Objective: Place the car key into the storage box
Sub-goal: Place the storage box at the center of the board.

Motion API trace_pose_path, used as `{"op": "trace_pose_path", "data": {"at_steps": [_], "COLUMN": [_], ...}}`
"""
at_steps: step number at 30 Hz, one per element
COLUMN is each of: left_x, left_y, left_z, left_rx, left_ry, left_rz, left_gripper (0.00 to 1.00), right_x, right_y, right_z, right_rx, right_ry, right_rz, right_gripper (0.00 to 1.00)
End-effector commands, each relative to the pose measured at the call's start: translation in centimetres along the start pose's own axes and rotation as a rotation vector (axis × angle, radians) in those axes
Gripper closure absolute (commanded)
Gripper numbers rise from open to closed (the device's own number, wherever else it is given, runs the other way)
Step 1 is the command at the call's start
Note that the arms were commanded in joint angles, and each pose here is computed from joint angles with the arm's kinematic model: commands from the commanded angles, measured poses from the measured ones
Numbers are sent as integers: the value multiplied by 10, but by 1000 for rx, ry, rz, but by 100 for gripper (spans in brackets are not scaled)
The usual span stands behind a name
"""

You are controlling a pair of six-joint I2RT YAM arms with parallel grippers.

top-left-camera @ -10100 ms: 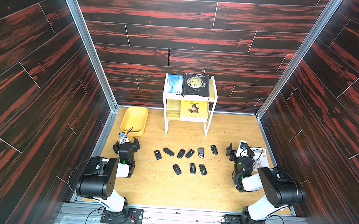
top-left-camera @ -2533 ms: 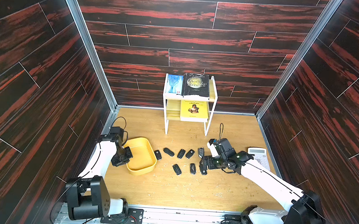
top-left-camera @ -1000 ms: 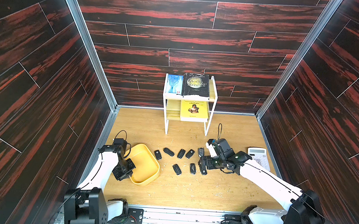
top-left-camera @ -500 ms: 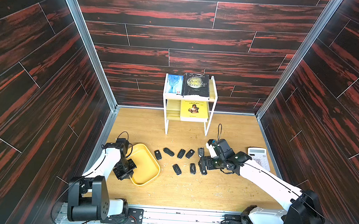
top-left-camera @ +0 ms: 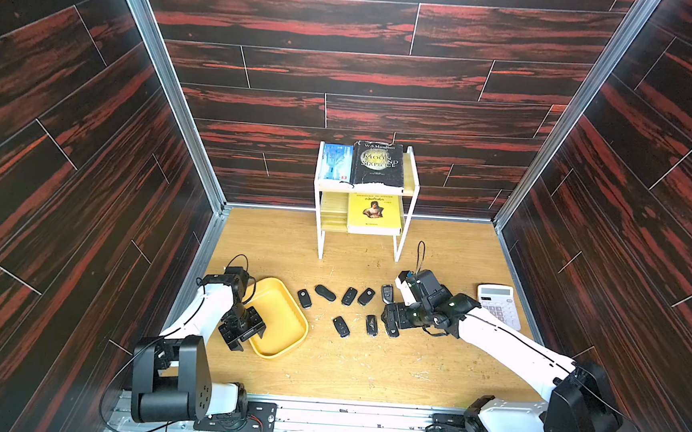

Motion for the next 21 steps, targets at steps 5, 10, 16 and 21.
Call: {"op": "trace_pose_path", "data": {"at_steps": [5,10,16,21], "left_x": [-21,-34,-113,-202], "left_y": [-6,-9,-4,17], "left_z": [-5,-10,-16,-26], "left_rx": [15,37,97,169], "left_ry": [51,71,142,391], "left_rz": [-107,-127,-354,-743], "left_gripper": [0,0,0,0], "right_x": [6,6,4,1], "right_y": [6,4,-5,-15], "right_z": [-2,-1,4,18], "right_rx": [-13,-19,-42,-72], "right_ry": [7,13,11,-48], "right_rz": [16,11,13,25], "right_gripper": [7,7,6,7]}}
Point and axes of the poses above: each gripper's point midway between its finger pads, its own x axis out along the fingers, its own z axis along the line the jaws close on, y = z × x, the point moved 7 cm from there along -x, back along the fingers, and after that the axes turned 9 degrees about x, right-handed, at the moved point
